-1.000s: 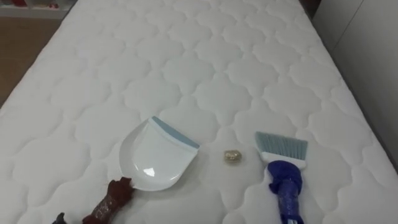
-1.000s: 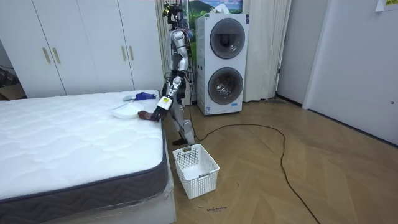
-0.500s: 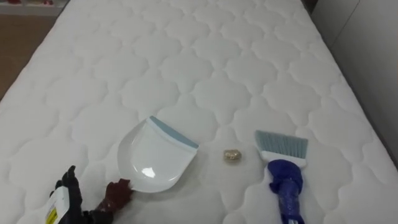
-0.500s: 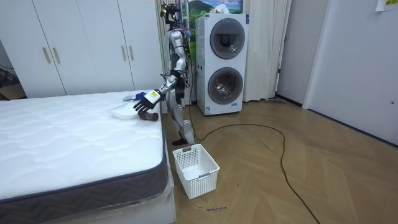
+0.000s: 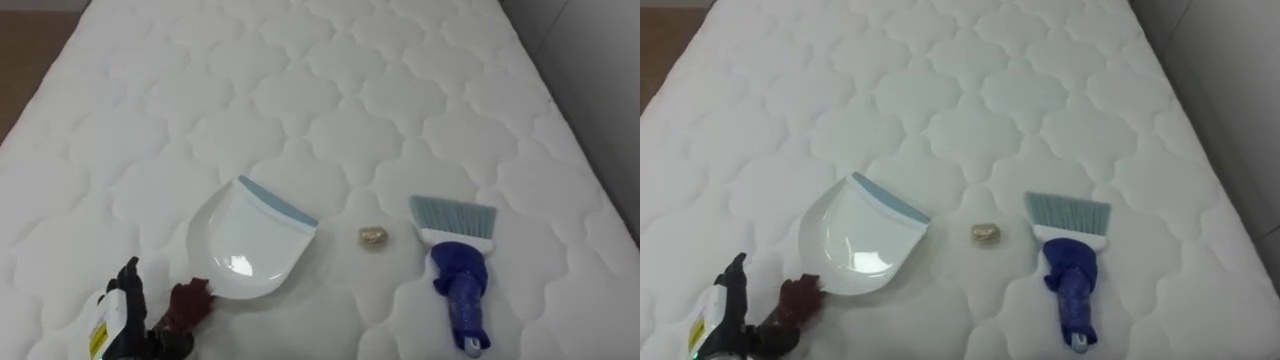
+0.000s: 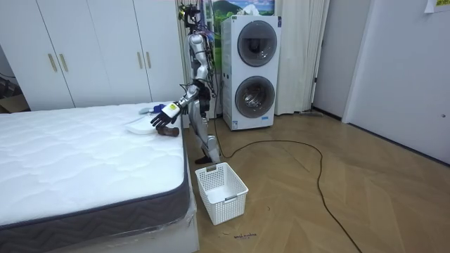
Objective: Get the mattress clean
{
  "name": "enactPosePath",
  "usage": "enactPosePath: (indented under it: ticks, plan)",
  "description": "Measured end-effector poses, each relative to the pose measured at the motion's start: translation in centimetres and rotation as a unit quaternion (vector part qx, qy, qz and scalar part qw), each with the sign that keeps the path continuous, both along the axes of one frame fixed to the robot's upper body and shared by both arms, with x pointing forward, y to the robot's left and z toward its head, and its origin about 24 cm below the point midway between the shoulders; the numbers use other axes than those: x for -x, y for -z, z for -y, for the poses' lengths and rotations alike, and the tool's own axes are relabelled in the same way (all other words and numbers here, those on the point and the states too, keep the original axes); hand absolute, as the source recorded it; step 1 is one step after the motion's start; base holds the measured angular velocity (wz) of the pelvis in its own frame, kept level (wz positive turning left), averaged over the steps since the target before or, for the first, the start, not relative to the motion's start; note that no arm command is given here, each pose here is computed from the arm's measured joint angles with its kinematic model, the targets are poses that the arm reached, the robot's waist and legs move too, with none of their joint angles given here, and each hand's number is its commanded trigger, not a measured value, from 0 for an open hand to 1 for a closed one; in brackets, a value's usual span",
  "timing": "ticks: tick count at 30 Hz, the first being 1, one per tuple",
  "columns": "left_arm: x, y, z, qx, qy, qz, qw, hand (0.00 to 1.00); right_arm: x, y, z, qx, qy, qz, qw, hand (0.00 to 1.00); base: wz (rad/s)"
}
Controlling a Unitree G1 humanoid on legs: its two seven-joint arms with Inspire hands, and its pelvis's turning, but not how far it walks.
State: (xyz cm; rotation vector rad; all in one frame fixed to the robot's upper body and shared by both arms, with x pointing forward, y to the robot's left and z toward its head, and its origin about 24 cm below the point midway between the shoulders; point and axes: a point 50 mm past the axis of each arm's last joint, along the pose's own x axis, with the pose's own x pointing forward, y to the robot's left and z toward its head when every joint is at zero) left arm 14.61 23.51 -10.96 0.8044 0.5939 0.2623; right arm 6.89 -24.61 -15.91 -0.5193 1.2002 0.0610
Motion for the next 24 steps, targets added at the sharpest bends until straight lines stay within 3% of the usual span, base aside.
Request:
enactPosePath:
  ticks: [12, 24]
  plan:
    - [-1.2, 1.1, 0.1, 0.017, -0.021, -0.038, 0.999, 0.00, -2.1, -0.3, -0.3, -0.011, 0.008, 0.026, 1.000, 0.00, 0.00]
    - [-5.7, -0.4, 0.4, 0.048, -0.049, 0.006, 0.998, 0.00, -6.2, -1.1, -0.3, 0.014, -0.010, 0.053, 0.998, 0.00, 0.02]
